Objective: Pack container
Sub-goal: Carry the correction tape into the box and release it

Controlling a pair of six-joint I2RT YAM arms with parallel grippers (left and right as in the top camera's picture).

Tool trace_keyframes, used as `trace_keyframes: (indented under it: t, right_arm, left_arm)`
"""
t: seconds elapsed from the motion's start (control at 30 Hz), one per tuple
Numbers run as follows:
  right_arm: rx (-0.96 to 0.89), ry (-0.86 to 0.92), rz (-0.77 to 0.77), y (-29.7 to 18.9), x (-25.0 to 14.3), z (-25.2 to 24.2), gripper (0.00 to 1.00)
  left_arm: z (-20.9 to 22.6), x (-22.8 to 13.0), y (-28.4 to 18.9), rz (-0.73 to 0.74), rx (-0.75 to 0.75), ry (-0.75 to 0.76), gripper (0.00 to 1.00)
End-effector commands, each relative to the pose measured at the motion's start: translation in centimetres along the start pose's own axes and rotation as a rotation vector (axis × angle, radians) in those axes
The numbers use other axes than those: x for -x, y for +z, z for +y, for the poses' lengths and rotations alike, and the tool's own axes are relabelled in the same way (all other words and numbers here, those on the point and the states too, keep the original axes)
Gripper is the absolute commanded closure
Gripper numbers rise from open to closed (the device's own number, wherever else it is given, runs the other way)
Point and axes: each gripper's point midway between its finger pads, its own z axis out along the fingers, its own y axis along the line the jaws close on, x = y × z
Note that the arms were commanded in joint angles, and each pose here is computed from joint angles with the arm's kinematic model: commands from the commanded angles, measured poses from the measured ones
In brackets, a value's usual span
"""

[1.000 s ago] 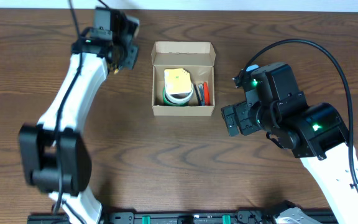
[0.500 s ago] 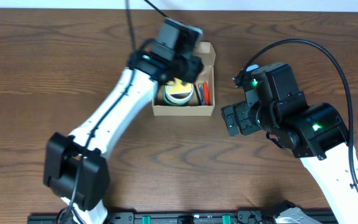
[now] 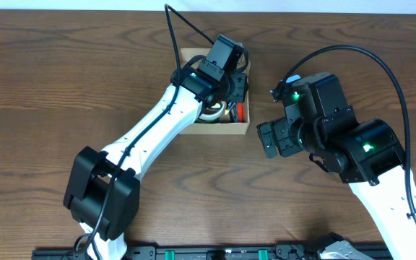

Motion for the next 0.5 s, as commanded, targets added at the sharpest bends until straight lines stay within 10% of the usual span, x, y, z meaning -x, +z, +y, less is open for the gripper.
trace_keyframes:
  t: [0.0, 0.47]
  right_arm:
    - [-0.003, -0.007, -0.008, -0.3, 0.0, -0.2, 0.01]
    - [-0.003, -0.007, -0.008, -0.3, 0.0, -0.2, 0.01]
  left_arm:
    - [0.6, 0.1, 0.7, -0.007, 0.020, -0.037, 0.36]
    - [-0.5, 1.2, -1.7, -0.046, -0.018, 0.082, 0.32]
